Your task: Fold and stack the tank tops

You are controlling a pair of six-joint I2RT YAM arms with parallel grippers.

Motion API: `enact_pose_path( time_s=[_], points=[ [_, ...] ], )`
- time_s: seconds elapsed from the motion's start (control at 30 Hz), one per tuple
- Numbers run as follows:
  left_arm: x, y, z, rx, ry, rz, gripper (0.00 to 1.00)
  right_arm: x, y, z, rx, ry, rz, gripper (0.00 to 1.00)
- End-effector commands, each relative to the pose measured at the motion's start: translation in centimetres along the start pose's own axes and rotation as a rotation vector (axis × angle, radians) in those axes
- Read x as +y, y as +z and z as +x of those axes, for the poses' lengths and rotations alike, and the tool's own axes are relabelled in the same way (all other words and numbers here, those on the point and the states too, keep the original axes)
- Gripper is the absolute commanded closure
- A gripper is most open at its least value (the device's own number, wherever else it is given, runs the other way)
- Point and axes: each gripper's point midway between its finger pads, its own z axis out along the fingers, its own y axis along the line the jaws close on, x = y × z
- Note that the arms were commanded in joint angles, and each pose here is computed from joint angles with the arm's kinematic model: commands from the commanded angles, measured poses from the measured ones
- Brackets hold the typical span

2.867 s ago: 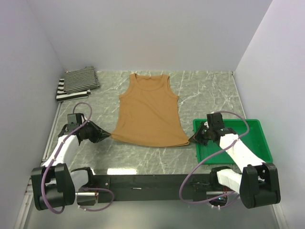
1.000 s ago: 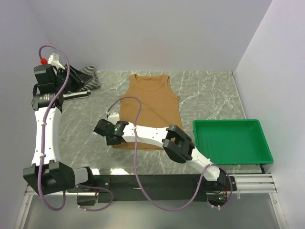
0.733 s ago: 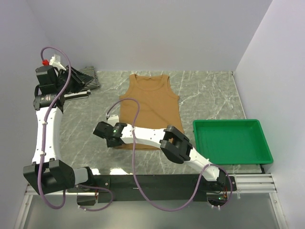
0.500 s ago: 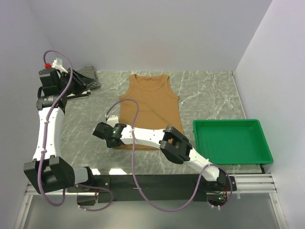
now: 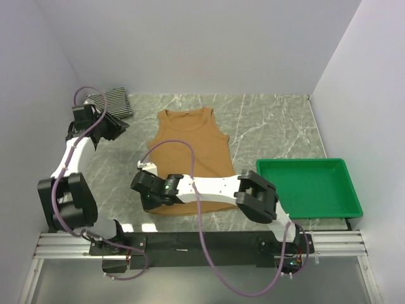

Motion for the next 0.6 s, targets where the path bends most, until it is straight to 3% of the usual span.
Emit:
enact_pose_path(
  time_s=[0.0, 0.23, 0.57],
  points=[
    [2.4, 2.3, 0.7, 0.015, 0.009, -0.039, 0.64, 3.4, -4.4, -2.1, -0.061, 0.03, -0.17, 1.0],
    [7.0, 6.8, 5.1, 0.137, -0.006, -0.174, 0.62, 2.0, -4.8, -0.1, -0.028, 0.075, -0.179, 1.0],
    [7.9, 10.5, 8.7, 0.23, 0.015, -0.19, 0.59, 0.3, -4.1, 1.2, -0.013, 0.101, -0.141, 1.0]
  ],
)
